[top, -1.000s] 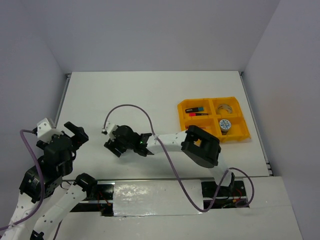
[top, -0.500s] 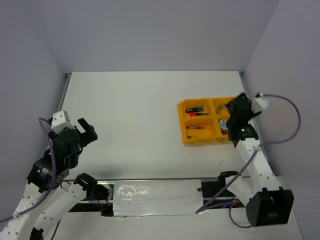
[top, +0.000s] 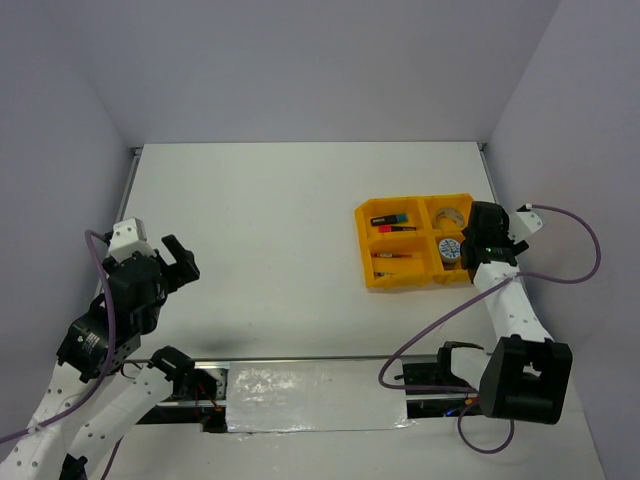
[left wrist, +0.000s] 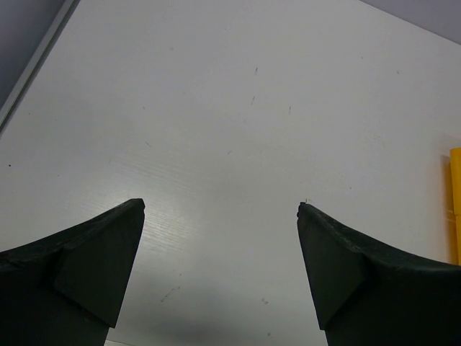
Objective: Sort the stationery into containers
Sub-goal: Place the stationery in the storage box.
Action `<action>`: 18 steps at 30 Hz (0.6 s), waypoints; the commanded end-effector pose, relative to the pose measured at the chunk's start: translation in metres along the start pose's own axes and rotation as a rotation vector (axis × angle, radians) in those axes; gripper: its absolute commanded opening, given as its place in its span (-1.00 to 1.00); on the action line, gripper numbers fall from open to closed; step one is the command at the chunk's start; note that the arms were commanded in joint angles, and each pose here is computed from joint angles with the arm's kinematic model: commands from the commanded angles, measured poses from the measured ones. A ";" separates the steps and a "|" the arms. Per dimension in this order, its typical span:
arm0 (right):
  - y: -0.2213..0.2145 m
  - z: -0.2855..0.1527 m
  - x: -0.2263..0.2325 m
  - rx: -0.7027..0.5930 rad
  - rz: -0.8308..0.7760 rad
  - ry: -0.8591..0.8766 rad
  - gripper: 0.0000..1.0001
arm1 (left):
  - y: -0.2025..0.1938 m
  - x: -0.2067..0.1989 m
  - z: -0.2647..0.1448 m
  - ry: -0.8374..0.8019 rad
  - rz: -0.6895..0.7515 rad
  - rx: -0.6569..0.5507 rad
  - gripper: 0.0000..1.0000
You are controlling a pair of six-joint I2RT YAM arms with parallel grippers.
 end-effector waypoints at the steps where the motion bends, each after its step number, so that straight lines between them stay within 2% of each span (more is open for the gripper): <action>1: 0.018 0.002 0.020 -0.056 0.069 0.056 -1.00 | 0.006 -0.004 0.003 -0.014 0.004 -0.020 0.99; 5: 0.005 0.004 0.013 -0.029 0.063 0.062 -1.00 | 0.006 -0.005 0.003 -0.017 0.007 -0.018 0.99; 12: -0.014 0.006 0.001 0.018 0.055 0.057 -0.74 | 0.005 -0.006 0.004 -0.017 0.008 -0.014 0.99; 16: -0.017 0.006 -0.002 0.028 0.052 0.060 -0.32 | 0.005 -0.005 0.004 -0.016 0.008 -0.015 0.99; 17: -0.017 0.005 -0.001 0.030 0.052 0.064 -0.31 | 0.005 -0.006 0.004 -0.017 0.009 -0.014 0.99; 18: -0.017 0.005 0.000 0.031 0.052 0.067 -0.16 | 0.005 -0.006 0.004 -0.017 0.008 -0.015 0.99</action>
Point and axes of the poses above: each gripper's point midway between its finger pads, its own z axis out along the fingers, its own x axis along the line the jaws close on, y = z × x, the point moved 4 cm from there along -z, back along the fingers, and after that the axes turned 11 degrees about z, right-handed, at the moved point
